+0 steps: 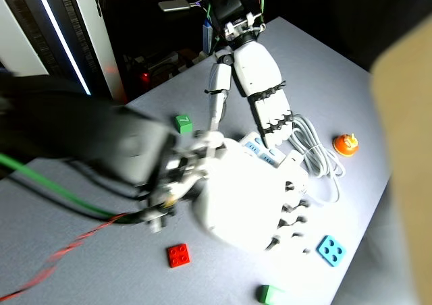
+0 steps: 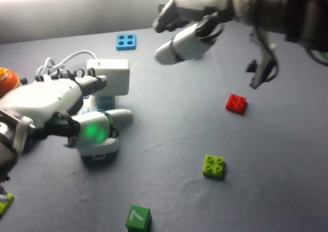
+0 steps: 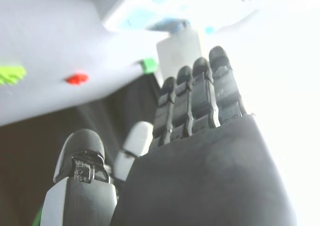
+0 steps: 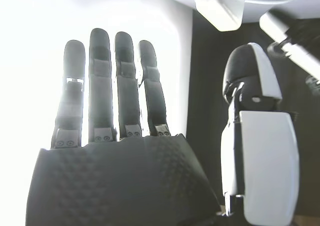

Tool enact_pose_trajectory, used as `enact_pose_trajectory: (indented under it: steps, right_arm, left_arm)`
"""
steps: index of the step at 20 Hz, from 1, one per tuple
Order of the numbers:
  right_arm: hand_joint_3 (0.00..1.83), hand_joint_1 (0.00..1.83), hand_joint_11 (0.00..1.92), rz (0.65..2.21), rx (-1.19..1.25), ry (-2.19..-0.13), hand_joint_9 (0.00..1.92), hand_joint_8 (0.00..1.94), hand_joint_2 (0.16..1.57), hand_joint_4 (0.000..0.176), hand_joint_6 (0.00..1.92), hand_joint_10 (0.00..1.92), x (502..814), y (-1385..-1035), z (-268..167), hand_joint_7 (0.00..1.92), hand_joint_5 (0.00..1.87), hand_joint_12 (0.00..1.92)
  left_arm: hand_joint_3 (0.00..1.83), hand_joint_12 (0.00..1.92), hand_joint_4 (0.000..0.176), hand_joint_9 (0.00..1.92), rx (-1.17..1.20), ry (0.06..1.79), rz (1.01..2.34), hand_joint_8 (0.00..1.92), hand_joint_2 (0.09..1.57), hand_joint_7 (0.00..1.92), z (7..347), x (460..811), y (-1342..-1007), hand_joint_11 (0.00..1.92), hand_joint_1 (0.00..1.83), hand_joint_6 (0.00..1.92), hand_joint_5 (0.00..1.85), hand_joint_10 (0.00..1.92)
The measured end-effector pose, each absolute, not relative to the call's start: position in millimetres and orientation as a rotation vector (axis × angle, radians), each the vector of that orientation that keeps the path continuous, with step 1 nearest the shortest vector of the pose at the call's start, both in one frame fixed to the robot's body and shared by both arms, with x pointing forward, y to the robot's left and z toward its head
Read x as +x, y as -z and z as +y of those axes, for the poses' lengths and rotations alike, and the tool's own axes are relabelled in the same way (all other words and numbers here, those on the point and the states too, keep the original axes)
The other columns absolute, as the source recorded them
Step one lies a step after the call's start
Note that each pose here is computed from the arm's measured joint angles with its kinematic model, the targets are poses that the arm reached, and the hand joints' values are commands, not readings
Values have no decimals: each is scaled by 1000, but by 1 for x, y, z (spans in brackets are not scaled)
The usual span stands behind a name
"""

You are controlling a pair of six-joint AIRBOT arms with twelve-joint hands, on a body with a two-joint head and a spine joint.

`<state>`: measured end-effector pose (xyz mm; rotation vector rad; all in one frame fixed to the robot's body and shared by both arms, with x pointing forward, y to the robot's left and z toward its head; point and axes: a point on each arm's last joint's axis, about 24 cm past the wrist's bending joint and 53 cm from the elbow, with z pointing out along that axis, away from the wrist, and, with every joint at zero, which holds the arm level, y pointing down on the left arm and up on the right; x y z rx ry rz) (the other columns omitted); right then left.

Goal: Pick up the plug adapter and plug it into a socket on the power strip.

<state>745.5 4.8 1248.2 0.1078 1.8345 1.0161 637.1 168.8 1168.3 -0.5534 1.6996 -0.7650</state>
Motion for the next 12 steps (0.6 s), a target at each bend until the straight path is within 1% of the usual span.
enact_pose_trajectory:
  steps: [1,2,3,4,5,6,7,8,9,10,11,12]
  right_arm:
    - [0,565,423,1833,117,-1011,702,69,1152,0,5,644,745,-1249,-3,909,825,1532]
    - [0,552,541,1830,132,-1006,695,336,1176,0,38,1058,743,-1250,-15,938,923,1632]
    - [2,552,664,1827,139,-1002,749,785,1194,0,583,1278,740,-1251,-25,862,838,1679]
    - [2,533,731,1824,142,-1002,774,1048,1217,0,972,1398,736,-1253,-33,829,777,1716]
    - [1,555,900,1820,140,-1006,891,1247,1216,0,1271,1537,731,-1255,-39,917,811,1766]
    - [3,579,1118,1817,138,-1011,1011,1706,1226,0,1645,1844,727,-1256,-43,949,821,1890]
    - [9,565,1267,1810,134,-1018,1129,1894,1253,0,1866,1906,721,-1260,-49,1011,896,1915]
    - [11,526,1464,1807,131,-1025,1308,1932,1297,0,1910,1918,718,-1262,-50,1170,1069,1920]
    - [14,499,1575,1803,131,-1027,1415,1939,1322,0,1919,1920,711,-1265,-58,1268,1195,1921]
    - [7,441,1645,1800,134,-1027,1476,1941,1372,0,1921,1921,707,-1266,-62,1336,1260,1921]
    - [8,422,1661,1799,139,-1022,1498,1941,1394,0,1921,1921,703,-1267,-67,1362,1263,1921]
    - [10,416,1688,1798,154,-1009,1527,1941,1413,0,1921,1921,699,-1269,-70,1392,1274,1921]
  left_arm:
    - [1,1028,0,632,-554,762,1694,25,1276,646,171,638,-1171,199,255,25,578,58]
    - [1,1034,0,799,-558,759,1684,63,1296,813,174,640,-1175,367,311,58,737,122]
    - [1,1143,0,911,-561,758,1671,154,1306,980,177,642,-1180,510,397,120,923,383]
    - [0,1233,0,895,-563,756,1655,313,1307,1050,180,644,-1186,563,458,201,1024,706]
    - [1,1387,0,895,-564,756,1635,792,1317,1002,183,647,-1193,677,526,663,990,1067]
    - [2,1632,0,892,-560,758,1621,1262,1329,957,183,649,-1198,766,561,1189,927,1438]
    - [3,1842,0,879,-557,757,1609,1563,1340,928,184,651,-1204,758,571,1526,878,1689]
    - [5,1905,0,983,-555,758,1603,1849,1367,987,184,652,-1207,911,544,1833,932,1875]
    - [8,1918,0,1089,-554,765,1581,1907,1380,1078,184,654,-1216,1023,511,1903,1028,1912]
    - [4,1920,0,1215,-551,766,1569,1918,1378,1218,185,656,-1221,1137,496,1917,1189,1919]
    - [7,1921,0,1359,-544,767,1555,1920,1397,1338,184,657,-1227,1325,452,1920,1291,1921]
    - [6,1921,0,1452,-542,767,1547,1921,1409,1406,185,657,-1231,1454,422,1921,1326,1921]
